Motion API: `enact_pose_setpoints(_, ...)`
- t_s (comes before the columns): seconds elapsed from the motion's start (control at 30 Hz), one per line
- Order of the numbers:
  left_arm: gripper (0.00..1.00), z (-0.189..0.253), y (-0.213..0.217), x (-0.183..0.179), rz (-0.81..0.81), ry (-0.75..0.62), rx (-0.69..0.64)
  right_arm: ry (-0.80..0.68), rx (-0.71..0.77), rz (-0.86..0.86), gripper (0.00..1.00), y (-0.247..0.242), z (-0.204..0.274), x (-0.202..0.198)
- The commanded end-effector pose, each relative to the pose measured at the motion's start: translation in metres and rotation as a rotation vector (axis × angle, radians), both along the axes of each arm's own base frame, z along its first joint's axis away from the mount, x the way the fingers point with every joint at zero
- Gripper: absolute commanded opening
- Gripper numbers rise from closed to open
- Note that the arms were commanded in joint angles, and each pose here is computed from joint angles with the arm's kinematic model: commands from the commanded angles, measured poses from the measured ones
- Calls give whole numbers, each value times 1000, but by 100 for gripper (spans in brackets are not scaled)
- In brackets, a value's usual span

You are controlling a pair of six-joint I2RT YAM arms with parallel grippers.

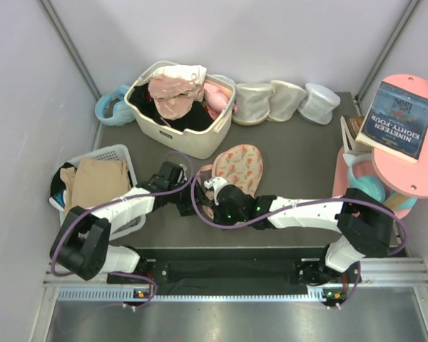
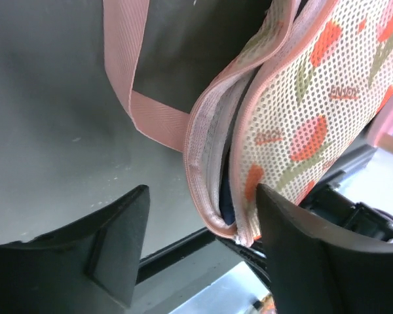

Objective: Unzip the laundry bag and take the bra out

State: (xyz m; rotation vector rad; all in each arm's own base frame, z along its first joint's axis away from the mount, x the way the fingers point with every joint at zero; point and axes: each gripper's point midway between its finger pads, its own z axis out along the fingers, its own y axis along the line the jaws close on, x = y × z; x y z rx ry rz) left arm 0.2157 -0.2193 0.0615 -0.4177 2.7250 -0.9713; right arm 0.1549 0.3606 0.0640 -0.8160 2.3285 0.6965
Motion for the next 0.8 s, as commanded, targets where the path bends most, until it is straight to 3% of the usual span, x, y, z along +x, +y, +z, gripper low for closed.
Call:
enact_pose_setpoints(0.0,57,21,-22,12,21,-50,-160,-41,111,-5,0,26,29,15)
enact_pose_setpoints(0.03,44,20,-23,13,24,-49,-163,-38,109,-6,0,25,28,15)
enact_pose_setpoints(0.1,33,19,-23,15,32,-52,-168,-32,109,-17,0,23,27,16)
enact_pose_setpoints(0.13,20,19,-23,17,36,-54,-164,-26,106,-19,0,21,25,15)
enact_pose_setpoints(0.27,0,19,-19,26,48,-53,-145,-13,102,-37,0,13,22,17)
enact_pose_setpoints(0.77,0,26,39,54,174,-56,-180,4,11,-80,0,-34,3,9)
